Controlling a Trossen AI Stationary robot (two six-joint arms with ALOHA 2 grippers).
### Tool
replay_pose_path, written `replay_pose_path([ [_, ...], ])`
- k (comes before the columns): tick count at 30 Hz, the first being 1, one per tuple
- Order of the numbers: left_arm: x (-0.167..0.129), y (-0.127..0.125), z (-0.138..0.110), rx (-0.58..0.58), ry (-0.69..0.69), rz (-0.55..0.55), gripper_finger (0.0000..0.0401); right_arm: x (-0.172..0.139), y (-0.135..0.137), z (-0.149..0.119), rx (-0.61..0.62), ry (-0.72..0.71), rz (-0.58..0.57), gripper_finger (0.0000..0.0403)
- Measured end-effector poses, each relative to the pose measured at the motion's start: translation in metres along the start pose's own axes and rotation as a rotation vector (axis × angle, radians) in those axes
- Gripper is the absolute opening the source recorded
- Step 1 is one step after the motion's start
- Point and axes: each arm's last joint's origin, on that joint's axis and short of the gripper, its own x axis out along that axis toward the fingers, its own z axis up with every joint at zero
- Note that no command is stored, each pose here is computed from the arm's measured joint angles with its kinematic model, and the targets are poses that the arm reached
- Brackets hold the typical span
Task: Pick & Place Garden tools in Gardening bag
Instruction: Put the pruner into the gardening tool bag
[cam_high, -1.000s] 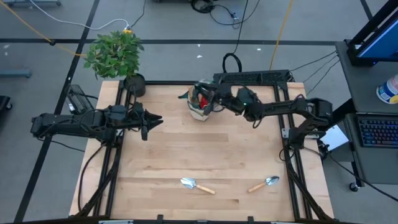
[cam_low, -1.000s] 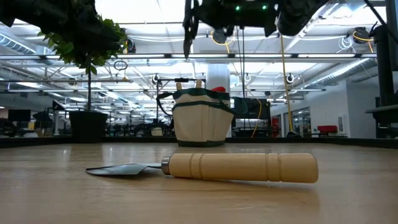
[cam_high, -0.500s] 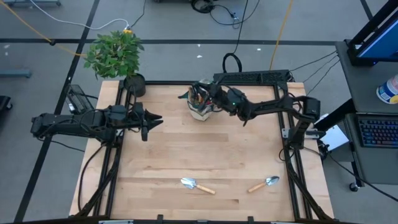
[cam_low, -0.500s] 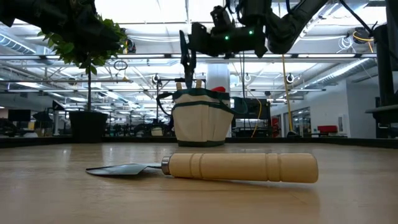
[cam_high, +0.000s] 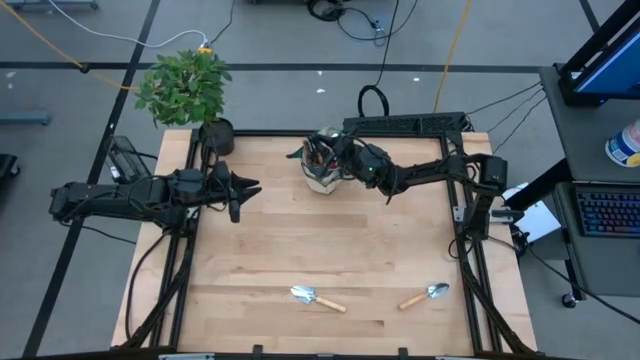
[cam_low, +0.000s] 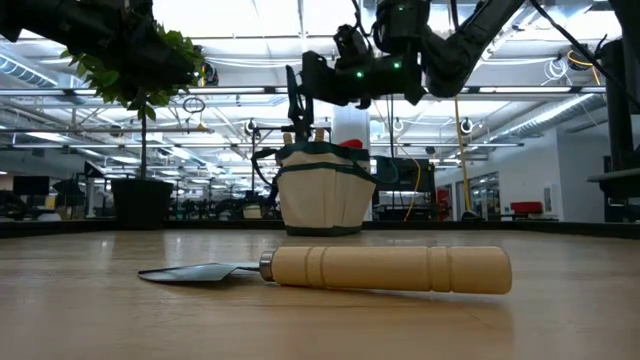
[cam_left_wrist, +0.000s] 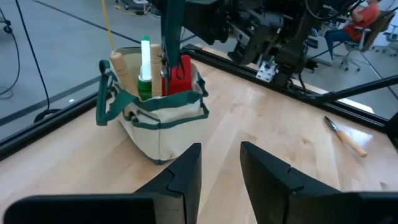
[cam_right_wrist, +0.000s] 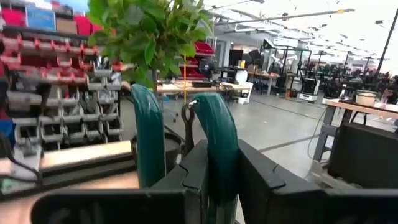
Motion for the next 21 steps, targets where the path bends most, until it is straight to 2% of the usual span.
replay_pose_path([
  [4,0.0000,0.0001,0.0000,0.000,0.000,0.000,0.0118,-0.0002,-0.0019,-0.0006,0.043,0.011,-0.075,0.0052],
  [11,0.0000,0.0000,0.0000,-0.001,0.000,0.000,0.0118,-0.0013,0.0019,-0.0019,0.038,0.026,-0.061,0.0051],
  [21,0.0000,0.0001,0.0000,-0.002,0.000,0.001,0.0118,-0.0031,0.0067,-0.0094,0.007,0.107,-0.043,0.0076],
])
